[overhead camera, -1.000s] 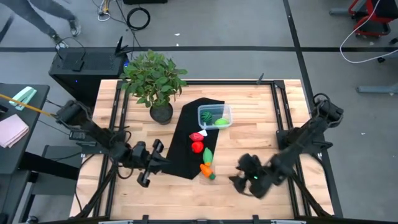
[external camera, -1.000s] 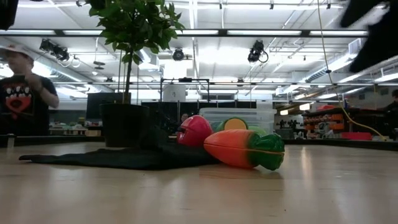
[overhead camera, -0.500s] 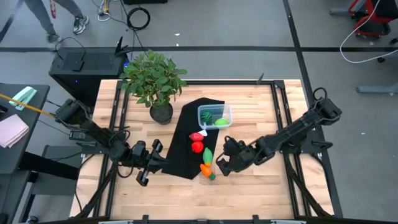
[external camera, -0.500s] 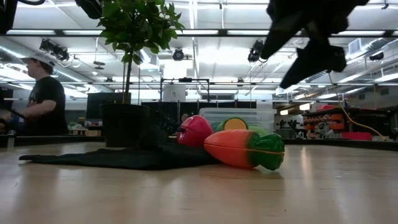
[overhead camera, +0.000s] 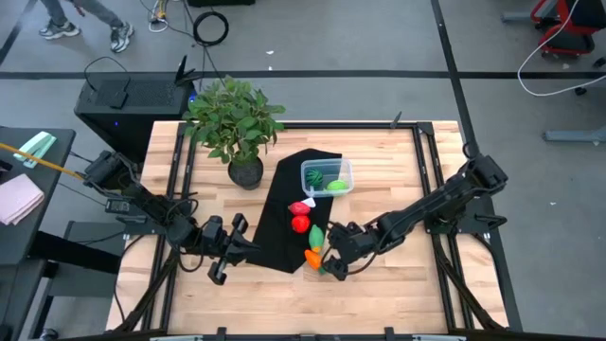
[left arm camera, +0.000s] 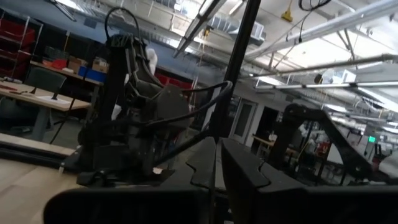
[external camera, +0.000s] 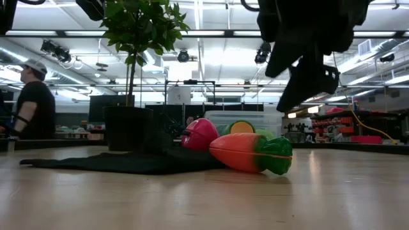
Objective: Pick and placing Produce into tupperware
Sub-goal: Put the carrot into the transparent bin
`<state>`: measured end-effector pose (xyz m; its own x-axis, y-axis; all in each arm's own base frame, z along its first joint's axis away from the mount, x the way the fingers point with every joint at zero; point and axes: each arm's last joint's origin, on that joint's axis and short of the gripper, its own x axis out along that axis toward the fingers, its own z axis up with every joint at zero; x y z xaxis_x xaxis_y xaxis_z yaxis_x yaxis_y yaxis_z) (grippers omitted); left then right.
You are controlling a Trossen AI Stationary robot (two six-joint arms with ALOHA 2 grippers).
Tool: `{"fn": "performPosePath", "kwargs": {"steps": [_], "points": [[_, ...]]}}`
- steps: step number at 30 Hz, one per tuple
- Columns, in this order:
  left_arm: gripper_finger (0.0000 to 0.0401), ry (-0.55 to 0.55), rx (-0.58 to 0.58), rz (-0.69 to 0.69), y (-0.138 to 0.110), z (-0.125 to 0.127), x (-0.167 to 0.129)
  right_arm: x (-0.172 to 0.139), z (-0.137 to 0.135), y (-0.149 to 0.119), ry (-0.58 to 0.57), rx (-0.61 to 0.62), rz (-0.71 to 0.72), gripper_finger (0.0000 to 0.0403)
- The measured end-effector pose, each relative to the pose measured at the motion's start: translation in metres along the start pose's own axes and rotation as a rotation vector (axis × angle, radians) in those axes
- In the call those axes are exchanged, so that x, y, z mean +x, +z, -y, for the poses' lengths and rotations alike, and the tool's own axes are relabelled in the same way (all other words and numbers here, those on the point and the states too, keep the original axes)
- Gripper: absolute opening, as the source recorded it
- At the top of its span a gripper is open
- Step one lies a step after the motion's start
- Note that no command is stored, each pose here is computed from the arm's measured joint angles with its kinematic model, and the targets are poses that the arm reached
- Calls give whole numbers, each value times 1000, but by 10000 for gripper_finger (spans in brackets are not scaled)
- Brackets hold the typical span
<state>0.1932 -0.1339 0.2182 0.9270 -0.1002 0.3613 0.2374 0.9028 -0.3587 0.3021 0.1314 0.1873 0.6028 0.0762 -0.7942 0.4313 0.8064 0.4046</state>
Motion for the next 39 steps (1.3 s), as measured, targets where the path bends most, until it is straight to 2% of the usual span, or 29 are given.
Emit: {"fn": "performPosePath", "kwargs": {"steps": [8, 12, 17, 23, 30, 39], "points": [[33, 4, 6, -21, -2, 0, 0, 7, -4, -13, -29, -225, -14, 334], [38, 4, 4, -21, -2, 0, 0, 7, -5, -15, -30, -264, -10, 332], [35, 4, 3, -20, -2, 0, 0, 10, -9, -15, -28, -251, -11, 327], [26, 4, -6, -21, -2, 0, 0, 29, -24, -9, -52, -232, 2, 319], [30, 5, -15, -24, -3, 0, 0, 46, -29, -4, -220, -148, -53, 308], [31, 6, -12, -26, -3, 0, 0, 60, -34, -2, -298, -29, -78, 299]]}}
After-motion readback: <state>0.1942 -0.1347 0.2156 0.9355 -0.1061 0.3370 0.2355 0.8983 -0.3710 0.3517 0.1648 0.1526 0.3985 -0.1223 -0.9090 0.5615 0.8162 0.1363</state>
